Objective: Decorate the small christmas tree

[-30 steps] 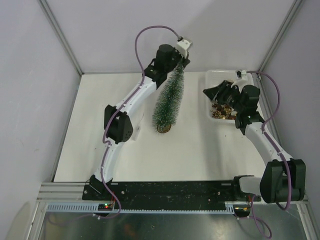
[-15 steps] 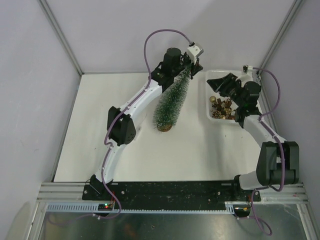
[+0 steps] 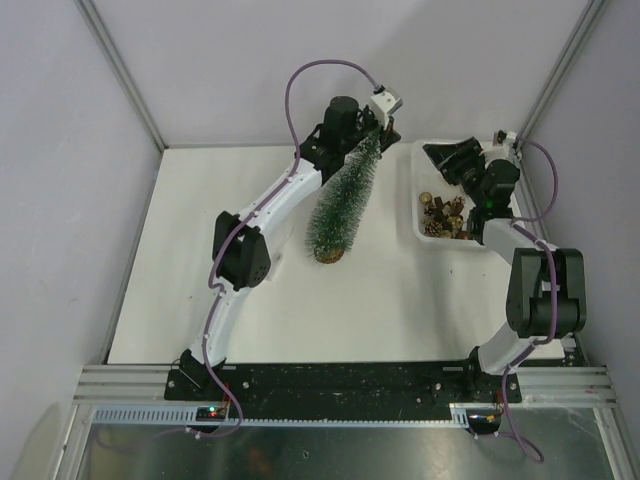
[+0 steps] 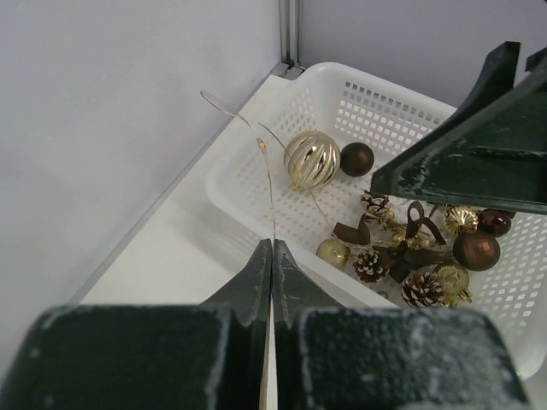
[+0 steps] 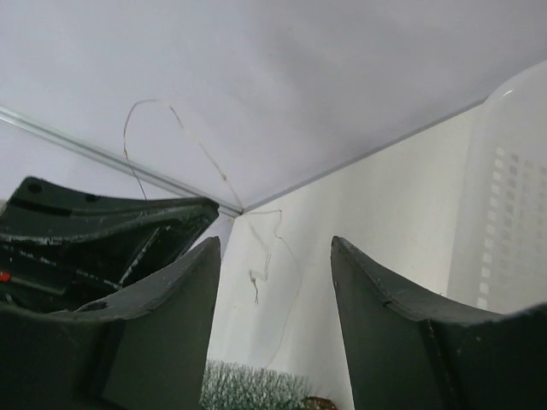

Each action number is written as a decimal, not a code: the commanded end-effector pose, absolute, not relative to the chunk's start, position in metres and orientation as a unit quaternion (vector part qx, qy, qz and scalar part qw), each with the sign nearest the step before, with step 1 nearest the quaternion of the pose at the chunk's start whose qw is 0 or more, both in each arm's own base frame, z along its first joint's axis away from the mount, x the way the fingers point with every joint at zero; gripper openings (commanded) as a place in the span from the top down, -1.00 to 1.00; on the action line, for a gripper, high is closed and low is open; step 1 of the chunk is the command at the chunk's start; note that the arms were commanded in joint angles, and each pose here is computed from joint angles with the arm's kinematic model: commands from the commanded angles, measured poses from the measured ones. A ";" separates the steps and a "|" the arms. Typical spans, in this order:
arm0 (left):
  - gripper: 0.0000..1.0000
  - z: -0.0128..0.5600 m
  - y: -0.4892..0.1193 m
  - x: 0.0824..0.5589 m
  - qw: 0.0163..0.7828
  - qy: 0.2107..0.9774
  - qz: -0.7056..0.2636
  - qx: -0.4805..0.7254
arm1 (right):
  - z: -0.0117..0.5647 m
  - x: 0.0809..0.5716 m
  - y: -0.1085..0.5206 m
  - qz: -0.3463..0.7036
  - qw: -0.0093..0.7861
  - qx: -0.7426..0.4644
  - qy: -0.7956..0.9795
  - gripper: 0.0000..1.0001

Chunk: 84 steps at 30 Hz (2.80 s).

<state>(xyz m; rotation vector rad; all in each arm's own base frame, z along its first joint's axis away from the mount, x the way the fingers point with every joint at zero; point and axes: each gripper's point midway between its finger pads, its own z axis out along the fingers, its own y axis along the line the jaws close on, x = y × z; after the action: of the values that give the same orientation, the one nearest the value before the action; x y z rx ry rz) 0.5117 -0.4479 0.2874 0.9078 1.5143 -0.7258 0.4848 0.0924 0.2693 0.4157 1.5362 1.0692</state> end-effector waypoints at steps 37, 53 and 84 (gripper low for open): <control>0.99 0.340 -0.432 0.502 0.604 0.619 -0.329 0.378 | 0.275 0.518 0.141 0.490 0.569 0.153 0.643 0.47; 0.89 0.341 -0.427 0.504 0.611 0.625 -0.312 0.372 | 0.278 0.484 0.099 0.402 0.591 0.152 0.682 1.00; -0.99 0.455 -0.297 0.479 0.702 0.634 -0.156 0.284 | 0.305 0.318 -0.037 0.159 0.610 0.342 0.697 1.00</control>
<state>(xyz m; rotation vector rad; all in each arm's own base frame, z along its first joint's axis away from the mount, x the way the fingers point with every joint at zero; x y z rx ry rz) 0.4846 -0.3343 0.4129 0.7392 1.4604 -0.4890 0.3431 -0.0324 0.3073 0.7293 1.5633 0.4303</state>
